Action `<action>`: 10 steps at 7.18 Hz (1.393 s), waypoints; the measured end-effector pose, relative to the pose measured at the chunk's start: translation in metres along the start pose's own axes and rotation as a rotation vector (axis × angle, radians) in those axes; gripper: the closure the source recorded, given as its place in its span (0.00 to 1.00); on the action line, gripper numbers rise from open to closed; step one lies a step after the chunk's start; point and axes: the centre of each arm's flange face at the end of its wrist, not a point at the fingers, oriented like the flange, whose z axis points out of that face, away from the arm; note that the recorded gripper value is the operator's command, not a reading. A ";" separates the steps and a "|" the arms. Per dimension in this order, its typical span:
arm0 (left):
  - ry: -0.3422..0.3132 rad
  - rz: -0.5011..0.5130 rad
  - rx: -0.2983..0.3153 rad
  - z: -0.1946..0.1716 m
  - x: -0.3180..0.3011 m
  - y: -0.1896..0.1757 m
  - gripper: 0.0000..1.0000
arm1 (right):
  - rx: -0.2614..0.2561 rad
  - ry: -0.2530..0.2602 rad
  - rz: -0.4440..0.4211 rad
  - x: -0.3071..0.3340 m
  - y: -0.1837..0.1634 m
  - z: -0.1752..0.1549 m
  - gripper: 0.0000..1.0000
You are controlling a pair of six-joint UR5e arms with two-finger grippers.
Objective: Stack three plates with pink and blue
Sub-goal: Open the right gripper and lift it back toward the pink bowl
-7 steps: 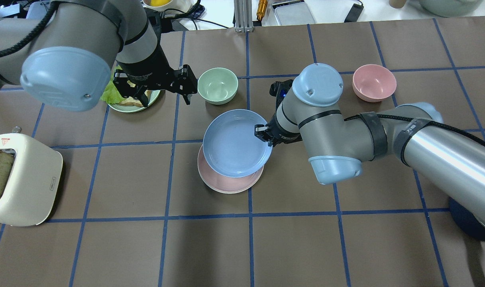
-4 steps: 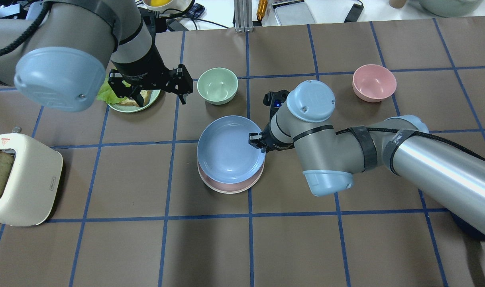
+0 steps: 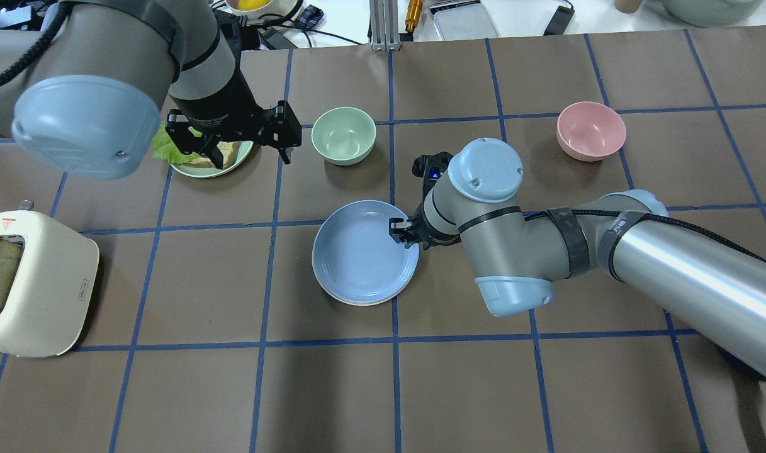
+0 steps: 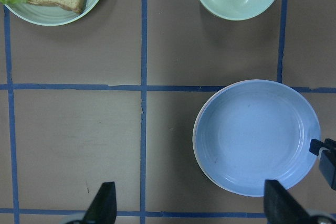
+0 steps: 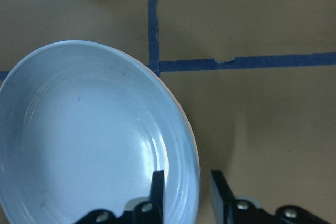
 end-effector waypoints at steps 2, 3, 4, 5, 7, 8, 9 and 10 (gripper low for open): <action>0.003 -0.002 0.019 -0.010 -0.001 0.004 0.00 | 0.029 -0.002 0.000 0.005 -0.014 -0.011 0.00; 0.002 -0.008 0.020 -0.011 -0.001 0.006 0.00 | 0.030 0.006 -0.017 0.009 -0.028 -0.022 0.00; 0.002 -0.015 0.019 -0.010 -0.001 0.007 0.00 | 0.007 0.025 -0.026 0.019 -0.041 -0.035 0.00; 0.003 -0.019 0.019 -0.011 -0.001 0.008 0.00 | -0.021 0.045 -0.035 0.038 -0.060 -0.054 0.00; 0.003 -0.023 0.022 -0.014 -0.003 0.009 0.00 | -0.065 0.070 -0.024 0.089 -0.104 -0.111 0.00; 0.004 -0.025 0.022 -0.014 -0.004 0.009 0.00 | -0.088 0.100 -0.026 0.105 -0.120 -0.150 0.00; 0.003 -0.027 0.022 -0.014 -0.005 0.009 0.00 | -0.086 0.145 -0.054 0.109 -0.133 -0.193 0.00; 0.002 -0.029 0.021 -0.014 -0.006 0.009 0.00 | -0.071 0.170 -0.076 0.101 -0.142 -0.230 0.00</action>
